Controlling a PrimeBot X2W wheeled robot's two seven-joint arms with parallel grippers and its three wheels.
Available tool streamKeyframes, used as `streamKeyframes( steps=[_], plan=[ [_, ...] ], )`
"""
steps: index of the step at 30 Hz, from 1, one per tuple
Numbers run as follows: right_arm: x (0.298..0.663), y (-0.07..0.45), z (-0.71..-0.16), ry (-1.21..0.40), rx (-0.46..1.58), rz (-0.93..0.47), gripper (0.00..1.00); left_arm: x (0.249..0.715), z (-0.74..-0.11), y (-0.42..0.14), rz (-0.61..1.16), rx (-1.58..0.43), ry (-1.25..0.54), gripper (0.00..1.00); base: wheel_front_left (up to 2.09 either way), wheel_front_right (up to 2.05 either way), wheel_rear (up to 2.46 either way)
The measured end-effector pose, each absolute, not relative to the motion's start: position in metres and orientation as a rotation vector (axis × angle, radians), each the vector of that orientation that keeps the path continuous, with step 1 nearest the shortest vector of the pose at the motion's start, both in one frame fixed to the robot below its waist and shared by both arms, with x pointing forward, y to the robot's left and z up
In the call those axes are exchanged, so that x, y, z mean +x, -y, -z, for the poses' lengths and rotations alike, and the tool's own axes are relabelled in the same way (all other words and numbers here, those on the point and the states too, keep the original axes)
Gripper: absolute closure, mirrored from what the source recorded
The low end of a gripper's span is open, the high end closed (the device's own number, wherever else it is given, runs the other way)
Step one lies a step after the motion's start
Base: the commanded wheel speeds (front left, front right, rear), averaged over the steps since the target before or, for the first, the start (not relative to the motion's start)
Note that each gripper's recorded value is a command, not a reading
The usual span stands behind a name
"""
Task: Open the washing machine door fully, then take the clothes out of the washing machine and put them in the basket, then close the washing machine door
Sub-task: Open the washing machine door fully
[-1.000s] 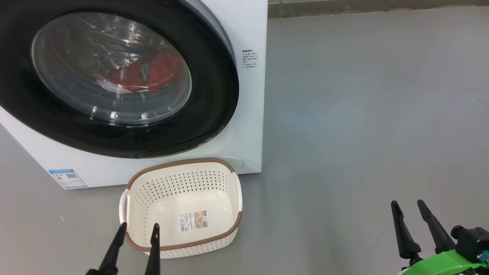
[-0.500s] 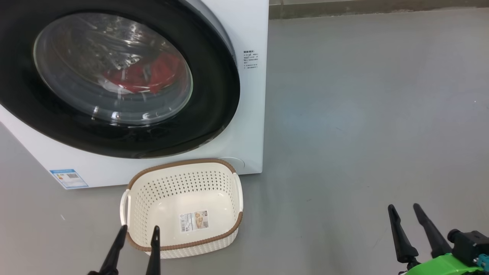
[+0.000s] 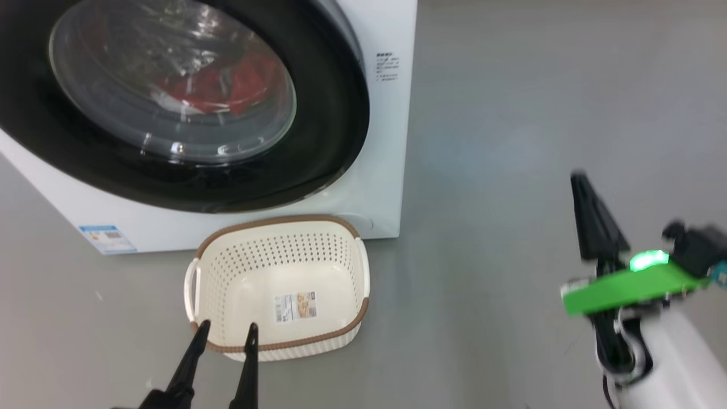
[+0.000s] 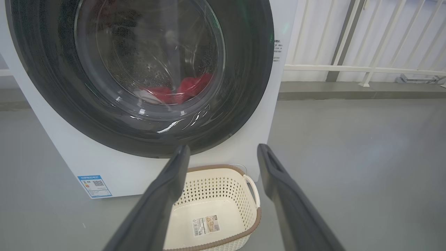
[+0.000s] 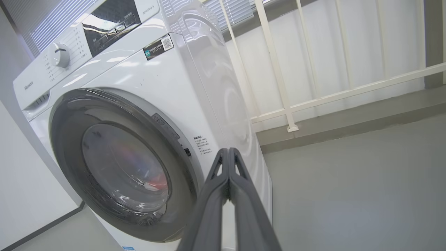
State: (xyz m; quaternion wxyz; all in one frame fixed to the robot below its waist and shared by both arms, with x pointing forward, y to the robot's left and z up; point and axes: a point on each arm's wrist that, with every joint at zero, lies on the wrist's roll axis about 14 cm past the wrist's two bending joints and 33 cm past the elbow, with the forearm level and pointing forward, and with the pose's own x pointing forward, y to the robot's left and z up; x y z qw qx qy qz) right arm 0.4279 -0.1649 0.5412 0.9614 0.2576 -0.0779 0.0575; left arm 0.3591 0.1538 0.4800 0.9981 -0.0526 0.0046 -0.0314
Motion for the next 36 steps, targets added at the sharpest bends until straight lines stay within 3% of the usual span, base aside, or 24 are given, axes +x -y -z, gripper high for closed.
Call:
streamKeyframes(
  steps=[7, 22, 26, 32, 36],
  plan=[
    [0.479, 0.135, -0.598, 0.280, 0.578, -0.234, 1.00, 0.374, -0.485, -0.152, 0.060, -0.119, 0.006, 0.00, 0.00, 0.00, 0.00],
    [0.561, 0.091, -0.657, 0.354, 0.670, -0.414, 1.00, 0.392, -0.476, -0.162, 0.017, -0.140, -0.017, 0.00, 0.00, 0.00, 0.00],
    [0.578, 0.068, -0.647, 0.274, 0.740, -0.468, 1.00, 0.394, -0.471, -0.165, 0.006, -0.138, -0.033, 0.00, 0.00, 0.00, 0.00],
    [0.598, 0.029, -0.620, -0.049, 0.996, -0.586, 1.00, 0.395, -0.461, -0.168, -0.004, -0.138, -0.062, 0.00, 0.00, 0.00, 0.00],
    [0.611, 0.023, -0.604, -0.193, 1.058, -0.615, 1.00, 0.396, -0.457, -0.170, -0.012, -0.139, -0.076, 0.00, 0.00, 0.00, 0.00]
  ],
)
